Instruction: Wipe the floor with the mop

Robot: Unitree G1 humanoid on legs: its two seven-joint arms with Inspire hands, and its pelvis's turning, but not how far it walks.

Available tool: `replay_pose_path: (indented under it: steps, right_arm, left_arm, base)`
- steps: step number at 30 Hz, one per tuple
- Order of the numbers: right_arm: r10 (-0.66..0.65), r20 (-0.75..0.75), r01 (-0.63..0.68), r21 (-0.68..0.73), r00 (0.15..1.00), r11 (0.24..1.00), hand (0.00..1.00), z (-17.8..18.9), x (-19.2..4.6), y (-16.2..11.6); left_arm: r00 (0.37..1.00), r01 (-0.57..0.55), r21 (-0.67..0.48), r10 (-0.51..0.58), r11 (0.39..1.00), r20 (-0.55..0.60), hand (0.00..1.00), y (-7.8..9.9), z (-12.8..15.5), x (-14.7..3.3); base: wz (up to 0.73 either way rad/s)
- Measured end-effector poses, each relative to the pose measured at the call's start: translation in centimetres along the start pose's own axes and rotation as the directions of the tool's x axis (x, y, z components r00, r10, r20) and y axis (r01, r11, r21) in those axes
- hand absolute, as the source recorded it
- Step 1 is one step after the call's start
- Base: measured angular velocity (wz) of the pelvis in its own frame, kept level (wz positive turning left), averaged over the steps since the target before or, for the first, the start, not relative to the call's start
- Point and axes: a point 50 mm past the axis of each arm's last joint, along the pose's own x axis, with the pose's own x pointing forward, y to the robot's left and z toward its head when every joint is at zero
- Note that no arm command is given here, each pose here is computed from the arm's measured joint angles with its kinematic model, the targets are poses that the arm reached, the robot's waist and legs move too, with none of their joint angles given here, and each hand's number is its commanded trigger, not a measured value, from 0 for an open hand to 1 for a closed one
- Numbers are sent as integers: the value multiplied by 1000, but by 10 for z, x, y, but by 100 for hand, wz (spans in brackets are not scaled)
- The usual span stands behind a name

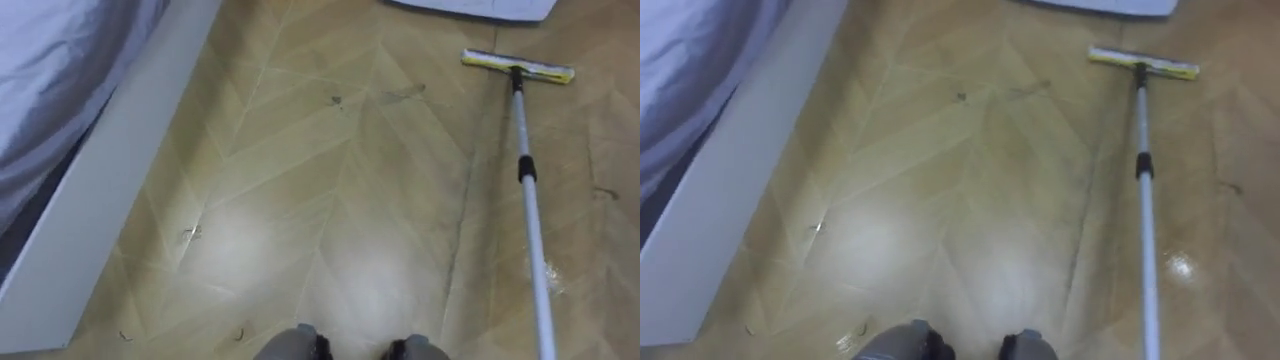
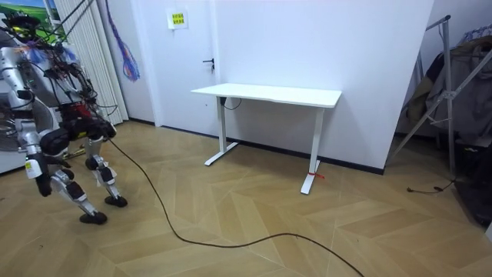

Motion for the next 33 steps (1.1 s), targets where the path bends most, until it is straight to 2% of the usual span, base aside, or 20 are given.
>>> replay_pose_path:
  steps: [2,5,7,11,16,26,33]
  right_arm:
    - [13,-3,-13,30,1000,999,100,-5,1,0]
    - [48,-62,-43,69,997,997,100,-33,4,3]
    - [23,-153,-17,41,988,999,100,-73,5,-5]
    - [-55,-291,36,-70,955,997,100,-124,1,-10]
    - [-14,-384,-25,-96,923,995,100,-165,-7,10]
    - [36,-394,-74,-81,918,994,100,-175,-9,27]
    - [88,-357,-108,-36,930,993,100,-169,-9,42]
  left_arm:
    - [1000,11,0,-11,1000,4,0,0,3,0]
    - [999,29,0,-29,1000,23,0,-2,9,0]
    - [1000,29,-42,-29,999,12,0,0,8,0]
    - [999,23,-59,-20,998,47,0,-1,13,0]
    - [999,-15,-110,20,994,41,0,-3,12,0]
    - [997,-72,-67,73,995,7,0,-4,7,-1]
    - [996,-79,-82,82,993,40,0,-7,16,-2]
  base:
    - [51]
    - [-8]
    - [-25]
    - [-25]
    - [-35]
    - [11]
    - [4]
